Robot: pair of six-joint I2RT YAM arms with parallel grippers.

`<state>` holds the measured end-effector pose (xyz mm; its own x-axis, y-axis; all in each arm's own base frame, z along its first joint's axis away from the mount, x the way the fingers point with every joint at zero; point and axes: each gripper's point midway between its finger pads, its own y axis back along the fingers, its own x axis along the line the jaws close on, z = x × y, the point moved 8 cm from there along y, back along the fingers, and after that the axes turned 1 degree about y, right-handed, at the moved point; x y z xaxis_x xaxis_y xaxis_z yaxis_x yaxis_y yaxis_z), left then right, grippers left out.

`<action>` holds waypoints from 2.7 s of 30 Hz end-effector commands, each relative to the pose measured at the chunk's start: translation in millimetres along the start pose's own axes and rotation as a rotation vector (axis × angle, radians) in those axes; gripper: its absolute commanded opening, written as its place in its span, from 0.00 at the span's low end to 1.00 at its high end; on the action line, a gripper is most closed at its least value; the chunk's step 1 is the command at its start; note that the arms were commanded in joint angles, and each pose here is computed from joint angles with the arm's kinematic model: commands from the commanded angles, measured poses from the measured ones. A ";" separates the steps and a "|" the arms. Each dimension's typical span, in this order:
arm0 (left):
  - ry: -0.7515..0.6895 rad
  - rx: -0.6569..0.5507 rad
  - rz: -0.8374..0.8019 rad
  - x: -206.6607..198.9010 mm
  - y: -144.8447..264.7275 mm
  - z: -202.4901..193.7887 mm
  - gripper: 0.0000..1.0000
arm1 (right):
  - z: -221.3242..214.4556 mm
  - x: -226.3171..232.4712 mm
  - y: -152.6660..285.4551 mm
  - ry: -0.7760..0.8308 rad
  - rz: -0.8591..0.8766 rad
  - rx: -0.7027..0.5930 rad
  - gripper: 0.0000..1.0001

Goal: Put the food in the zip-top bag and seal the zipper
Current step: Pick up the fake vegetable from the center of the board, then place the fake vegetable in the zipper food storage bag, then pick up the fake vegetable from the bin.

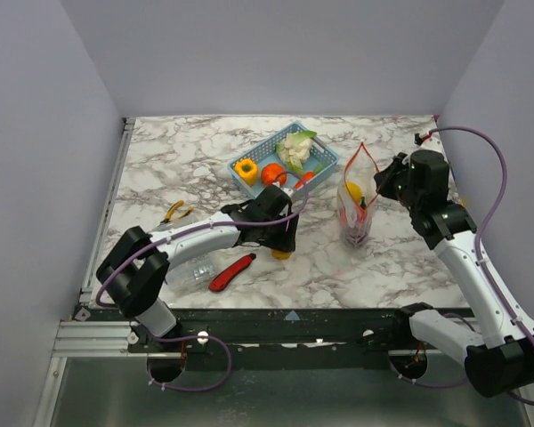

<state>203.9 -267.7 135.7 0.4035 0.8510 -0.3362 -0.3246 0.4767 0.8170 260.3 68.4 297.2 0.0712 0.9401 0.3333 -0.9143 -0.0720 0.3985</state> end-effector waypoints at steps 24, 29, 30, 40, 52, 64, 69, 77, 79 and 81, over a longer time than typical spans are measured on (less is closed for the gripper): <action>-0.064 -0.372 -0.618 -144.6 108.3 181.2 0.17 | -26.7 10.0 17.8 0.102 0.281 0.043 0.00; -0.008 -0.350 -0.584 -143.0 89.0 185.8 0.22 | -23.4 9.6 22.6 0.098 0.277 0.017 0.00; 0.002 -0.348 -0.576 -142.0 86.3 185.6 0.23 | -23.1 8.7 22.4 0.095 0.269 0.012 0.00; 0.035 -0.325 -0.551 -130.3 78.0 166.0 0.67 | -22.4 4.9 26.1 0.082 0.242 -0.022 0.00; 0.023 -0.346 -0.559 -129.6 91.3 164.9 0.83 | -24.1 3.9 24.1 0.083 0.233 -0.013 0.00; 0.042 -0.429 -0.531 -94.9 120.8 156.5 0.80 | -23.7 1.3 27.0 0.080 0.212 -0.021 0.00; 0.063 -0.481 -0.424 -62.5 123.0 158.0 0.80 | -21.8 0.9 27.9 0.079 0.205 -0.034 0.00; -0.032 -0.540 0.016 -2.7 112.2 161.8 0.80 | -21.5 0.6 26.9 0.081 0.199 -0.032 0.00; -0.060 -0.540 0.126 12.7 107.2 163.9 0.81 | -22.3 1.4 25.0 0.081 0.206 -0.027 0.00; -0.086 -0.523 0.211 27.2 99.3 166.6 0.82 | -24.8 0.8 22.5 0.081 0.204 -0.017 0.00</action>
<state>303.1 -266.3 301.6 0.4471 0.8016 -0.3968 -0.6675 0.5943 0.4486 227.8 75.7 289.3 -0.1577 0.9285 0.3361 -0.9117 -0.2677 0.3116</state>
